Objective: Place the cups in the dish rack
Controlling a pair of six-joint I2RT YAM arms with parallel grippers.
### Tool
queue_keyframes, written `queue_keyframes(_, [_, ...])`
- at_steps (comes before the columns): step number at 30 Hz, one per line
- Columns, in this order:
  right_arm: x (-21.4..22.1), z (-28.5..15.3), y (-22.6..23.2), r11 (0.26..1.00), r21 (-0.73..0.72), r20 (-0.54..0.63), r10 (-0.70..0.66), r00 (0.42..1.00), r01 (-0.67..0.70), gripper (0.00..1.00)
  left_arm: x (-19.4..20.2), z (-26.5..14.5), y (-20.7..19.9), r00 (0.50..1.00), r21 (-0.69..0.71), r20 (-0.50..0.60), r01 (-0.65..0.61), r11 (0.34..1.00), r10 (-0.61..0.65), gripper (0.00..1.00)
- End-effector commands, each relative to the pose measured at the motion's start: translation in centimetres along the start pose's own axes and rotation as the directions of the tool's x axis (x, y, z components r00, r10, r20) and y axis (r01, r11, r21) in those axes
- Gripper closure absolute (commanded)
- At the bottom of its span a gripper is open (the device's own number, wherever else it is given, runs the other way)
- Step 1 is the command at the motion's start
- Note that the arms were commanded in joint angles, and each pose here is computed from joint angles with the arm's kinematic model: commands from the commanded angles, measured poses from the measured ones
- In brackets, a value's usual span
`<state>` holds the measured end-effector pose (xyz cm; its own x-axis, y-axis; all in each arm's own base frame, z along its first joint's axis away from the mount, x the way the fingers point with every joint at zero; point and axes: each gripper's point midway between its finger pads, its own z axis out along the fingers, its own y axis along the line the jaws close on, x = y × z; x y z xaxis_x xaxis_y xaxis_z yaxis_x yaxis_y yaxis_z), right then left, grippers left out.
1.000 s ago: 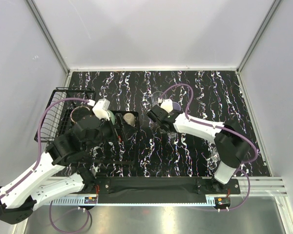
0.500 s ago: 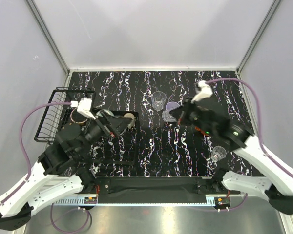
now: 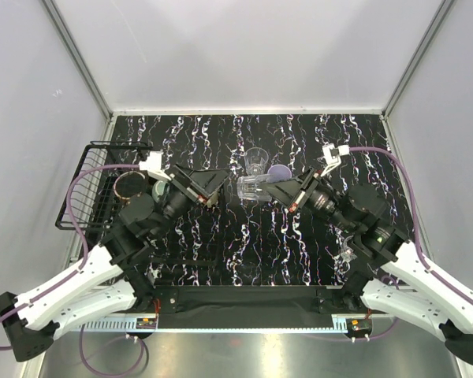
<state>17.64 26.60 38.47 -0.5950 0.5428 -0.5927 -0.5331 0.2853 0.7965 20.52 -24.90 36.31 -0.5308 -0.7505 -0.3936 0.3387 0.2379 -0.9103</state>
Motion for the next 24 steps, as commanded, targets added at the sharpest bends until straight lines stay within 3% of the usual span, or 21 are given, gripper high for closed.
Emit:
queue_keyframes(1, [-2.7,-0.8,6.0,0.968,-0.25,0.08,0.029,0.996,-0.008,1.0,-1.0,-0.2,-5.5,0.994,0.218,0.004,0.104,0.97,-0.107,0.01])
queue_keyframes(11, [-2.5,-0.1,6.0,0.959,-0.28,0.08,0.073,0.994,-0.048,1.0,0.3,0.0,-5.7,0.993,0.277,-0.043,0.122,0.953,-0.114,0.01])
queue_keyframes(15, [-3.0,-0.1,6.4,0.946,-0.322,0.114,0.081,0.99,-0.041,1.0,0.9,0.0,-6.9,0.993,0.327,-0.073,0.117,0.938,-0.098,0.14])
queue_keyframes(24, [-3.1,0.8,5.1,0.949,-0.312,0.158,0.106,0.982,-0.053,1.0,1.7,0.1,-7.6,0.989,0.357,-0.09,0.139,0.924,-0.114,0.1])
